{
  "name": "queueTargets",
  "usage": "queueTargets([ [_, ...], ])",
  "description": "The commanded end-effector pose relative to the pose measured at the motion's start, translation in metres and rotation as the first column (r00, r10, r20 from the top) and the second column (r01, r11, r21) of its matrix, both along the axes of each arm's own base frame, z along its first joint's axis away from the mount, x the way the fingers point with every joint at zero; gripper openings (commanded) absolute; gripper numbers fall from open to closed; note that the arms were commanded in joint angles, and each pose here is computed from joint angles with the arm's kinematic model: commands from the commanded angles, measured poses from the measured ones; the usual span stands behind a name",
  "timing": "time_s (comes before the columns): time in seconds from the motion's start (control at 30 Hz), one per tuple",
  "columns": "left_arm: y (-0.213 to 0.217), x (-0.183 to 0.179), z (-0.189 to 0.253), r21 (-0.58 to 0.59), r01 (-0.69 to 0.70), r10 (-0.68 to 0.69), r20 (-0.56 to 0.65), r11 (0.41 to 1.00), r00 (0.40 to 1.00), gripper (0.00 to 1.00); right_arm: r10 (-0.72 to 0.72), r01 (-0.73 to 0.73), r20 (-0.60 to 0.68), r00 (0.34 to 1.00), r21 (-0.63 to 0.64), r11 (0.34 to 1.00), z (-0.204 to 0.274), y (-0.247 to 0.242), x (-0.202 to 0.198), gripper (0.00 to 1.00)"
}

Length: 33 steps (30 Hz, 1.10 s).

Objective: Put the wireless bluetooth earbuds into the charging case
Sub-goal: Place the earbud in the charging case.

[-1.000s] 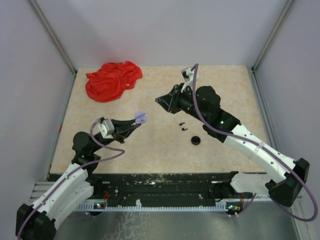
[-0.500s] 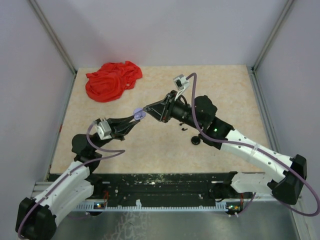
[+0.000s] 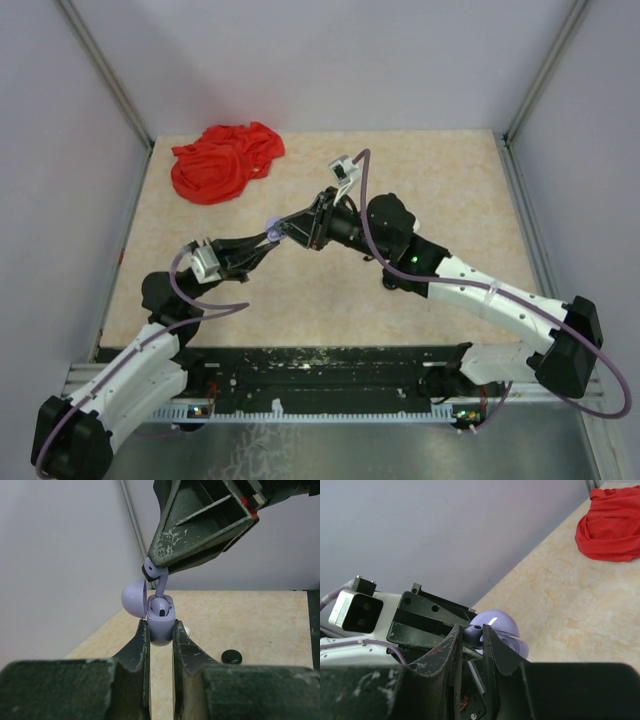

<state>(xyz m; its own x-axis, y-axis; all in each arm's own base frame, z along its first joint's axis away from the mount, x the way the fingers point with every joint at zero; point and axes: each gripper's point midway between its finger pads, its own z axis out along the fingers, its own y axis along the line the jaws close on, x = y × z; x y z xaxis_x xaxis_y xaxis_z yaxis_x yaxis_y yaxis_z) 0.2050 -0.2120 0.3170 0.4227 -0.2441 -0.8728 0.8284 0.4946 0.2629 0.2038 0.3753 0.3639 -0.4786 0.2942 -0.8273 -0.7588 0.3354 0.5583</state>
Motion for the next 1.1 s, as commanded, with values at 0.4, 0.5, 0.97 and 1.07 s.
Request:
queueTargets([
  [0.4,0.005,-0.006,0.010,-0.038,-0.006,0.007,0.035,0.999,0.999,0.01,-0.050,0.050,-0.038,0.998,0.003,0.999,-0.002,0.002,0.001,0.12],
  [0.5,0.006,-0.005,0.010,-0.042,-0.013,0.014,0.032,0.999,0.999,0.01,-0.049,0.049,-0.052,0.997,-0.001,0.999,-0.004,0.002,0.000,0.12],
  [0.97,0.006,-0.006,0.010,-0.046,-0.006,0.007,0.027,0.999,1.000,0.01,-0.186,0.181,-0.175,0.967,-0.045,0.982,-0.029,-0.002,0.017,0.18],
  [1.07,0.007,-0.006,0.010,-0.054,-0.011,0.012,0.022,0.998,1.000,0.01,-0.218,0.213,-0.210,0.953,-0.049,0.976,-0.034,-0.005,0.020,0.18],
])
